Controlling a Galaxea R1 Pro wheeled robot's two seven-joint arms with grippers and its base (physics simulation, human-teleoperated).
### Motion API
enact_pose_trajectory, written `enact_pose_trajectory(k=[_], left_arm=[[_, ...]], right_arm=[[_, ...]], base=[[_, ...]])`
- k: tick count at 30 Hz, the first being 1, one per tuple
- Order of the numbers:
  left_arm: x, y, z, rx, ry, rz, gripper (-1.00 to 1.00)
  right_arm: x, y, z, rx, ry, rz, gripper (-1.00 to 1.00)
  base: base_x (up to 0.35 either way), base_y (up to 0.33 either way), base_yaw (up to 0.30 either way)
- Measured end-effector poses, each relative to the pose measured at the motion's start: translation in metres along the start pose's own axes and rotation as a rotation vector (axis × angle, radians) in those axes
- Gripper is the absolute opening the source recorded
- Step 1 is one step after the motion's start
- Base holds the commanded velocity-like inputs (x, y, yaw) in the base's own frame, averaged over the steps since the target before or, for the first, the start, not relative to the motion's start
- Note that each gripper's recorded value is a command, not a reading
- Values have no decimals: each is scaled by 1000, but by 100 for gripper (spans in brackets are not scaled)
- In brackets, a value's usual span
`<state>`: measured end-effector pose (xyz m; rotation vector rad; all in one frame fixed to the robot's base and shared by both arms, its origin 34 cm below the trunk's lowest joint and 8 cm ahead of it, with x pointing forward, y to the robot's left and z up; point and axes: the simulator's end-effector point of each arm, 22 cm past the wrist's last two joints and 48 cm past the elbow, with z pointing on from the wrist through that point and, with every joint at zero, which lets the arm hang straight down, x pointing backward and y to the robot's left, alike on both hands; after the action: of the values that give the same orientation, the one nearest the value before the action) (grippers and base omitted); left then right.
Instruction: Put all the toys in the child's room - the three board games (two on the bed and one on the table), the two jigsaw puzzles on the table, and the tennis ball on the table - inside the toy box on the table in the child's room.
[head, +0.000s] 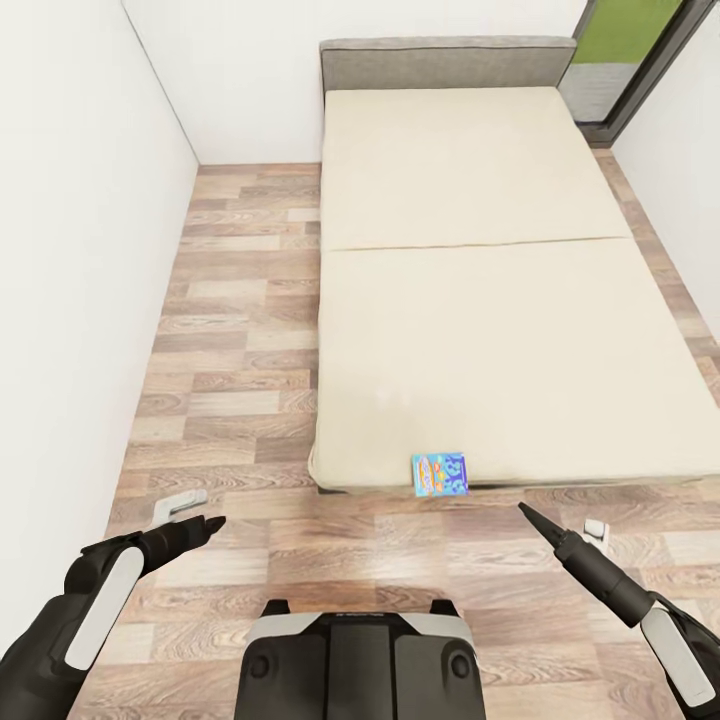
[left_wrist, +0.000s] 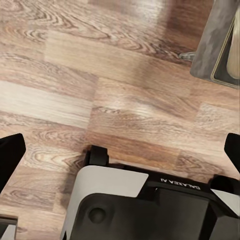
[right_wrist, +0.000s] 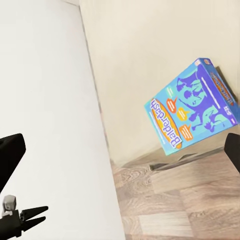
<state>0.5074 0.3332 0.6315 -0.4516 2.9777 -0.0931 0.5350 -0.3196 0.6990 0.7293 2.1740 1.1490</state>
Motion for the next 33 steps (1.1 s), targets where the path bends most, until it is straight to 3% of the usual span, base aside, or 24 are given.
enact_pose_trajectory(k=[33], left_arm=[[-22, -9, -20, 18, -54, 2, 100]], right_arm=[[-6, 15, -1, -9, 17, -52, 100]], base=[[0, 0, 0]])
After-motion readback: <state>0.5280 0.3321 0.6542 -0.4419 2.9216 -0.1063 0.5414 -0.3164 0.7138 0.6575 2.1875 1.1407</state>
